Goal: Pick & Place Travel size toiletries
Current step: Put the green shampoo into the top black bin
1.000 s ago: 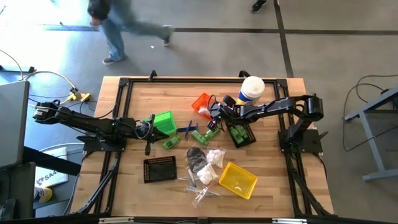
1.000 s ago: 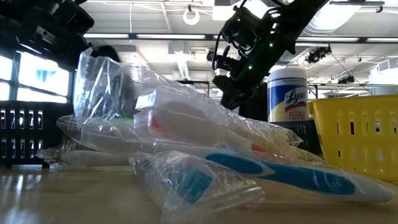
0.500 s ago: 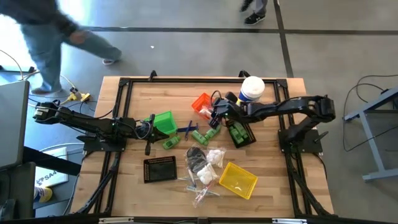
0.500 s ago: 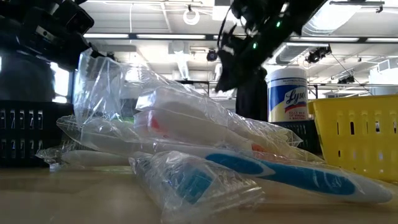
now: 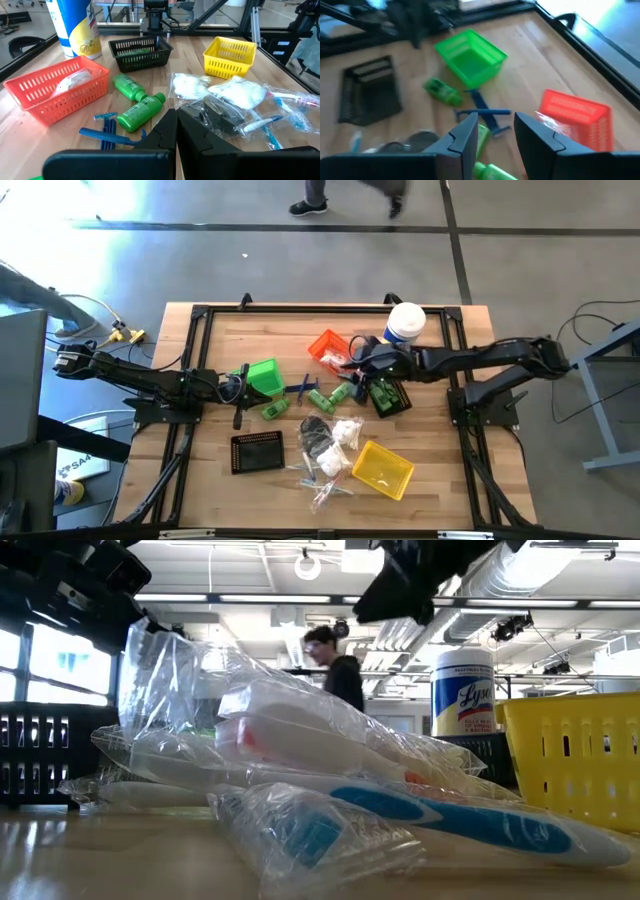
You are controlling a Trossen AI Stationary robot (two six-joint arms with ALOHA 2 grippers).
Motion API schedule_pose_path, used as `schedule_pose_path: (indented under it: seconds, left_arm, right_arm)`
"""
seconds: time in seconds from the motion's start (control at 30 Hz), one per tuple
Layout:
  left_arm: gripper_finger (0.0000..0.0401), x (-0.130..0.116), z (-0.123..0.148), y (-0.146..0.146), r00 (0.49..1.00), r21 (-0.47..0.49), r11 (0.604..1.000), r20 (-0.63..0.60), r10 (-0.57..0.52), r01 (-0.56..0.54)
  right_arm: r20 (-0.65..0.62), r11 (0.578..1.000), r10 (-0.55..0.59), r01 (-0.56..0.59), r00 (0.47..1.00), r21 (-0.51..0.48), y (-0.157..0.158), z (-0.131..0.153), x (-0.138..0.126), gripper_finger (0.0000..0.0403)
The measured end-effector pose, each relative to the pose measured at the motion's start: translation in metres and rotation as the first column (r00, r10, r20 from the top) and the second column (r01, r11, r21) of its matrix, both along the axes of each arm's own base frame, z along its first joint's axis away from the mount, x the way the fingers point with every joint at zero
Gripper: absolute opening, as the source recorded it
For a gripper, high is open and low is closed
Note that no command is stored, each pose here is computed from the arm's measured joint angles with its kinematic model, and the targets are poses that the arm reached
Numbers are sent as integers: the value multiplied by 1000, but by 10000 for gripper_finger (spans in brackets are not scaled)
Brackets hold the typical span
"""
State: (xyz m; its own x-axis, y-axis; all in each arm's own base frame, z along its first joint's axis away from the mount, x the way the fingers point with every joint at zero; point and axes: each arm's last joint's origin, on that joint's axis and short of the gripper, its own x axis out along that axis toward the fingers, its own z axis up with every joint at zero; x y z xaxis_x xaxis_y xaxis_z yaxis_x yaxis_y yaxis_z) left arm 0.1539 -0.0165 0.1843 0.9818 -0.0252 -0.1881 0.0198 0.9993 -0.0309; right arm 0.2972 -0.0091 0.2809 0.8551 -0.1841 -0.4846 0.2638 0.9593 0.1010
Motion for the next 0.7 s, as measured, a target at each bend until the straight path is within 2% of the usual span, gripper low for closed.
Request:
schedule_pose_path:
  seconds: [0.27,0.6,0.7]
  left_arm:
    - [0,0,0,0,1000,0,1000,0,0,0]
    - [0,0,0,0,1000,0,1000,0,0,0]
    - [0,0,0,0,1000,0,1000,0,0,0]
  right_arm:
    - [55,999,54,-54,997,-1,15,17,-13,105]
    - [59,997,83,-83,995,-1,24,18,-14,105]
    - [66,995,80,-83,995,49,24,18,-14,105]
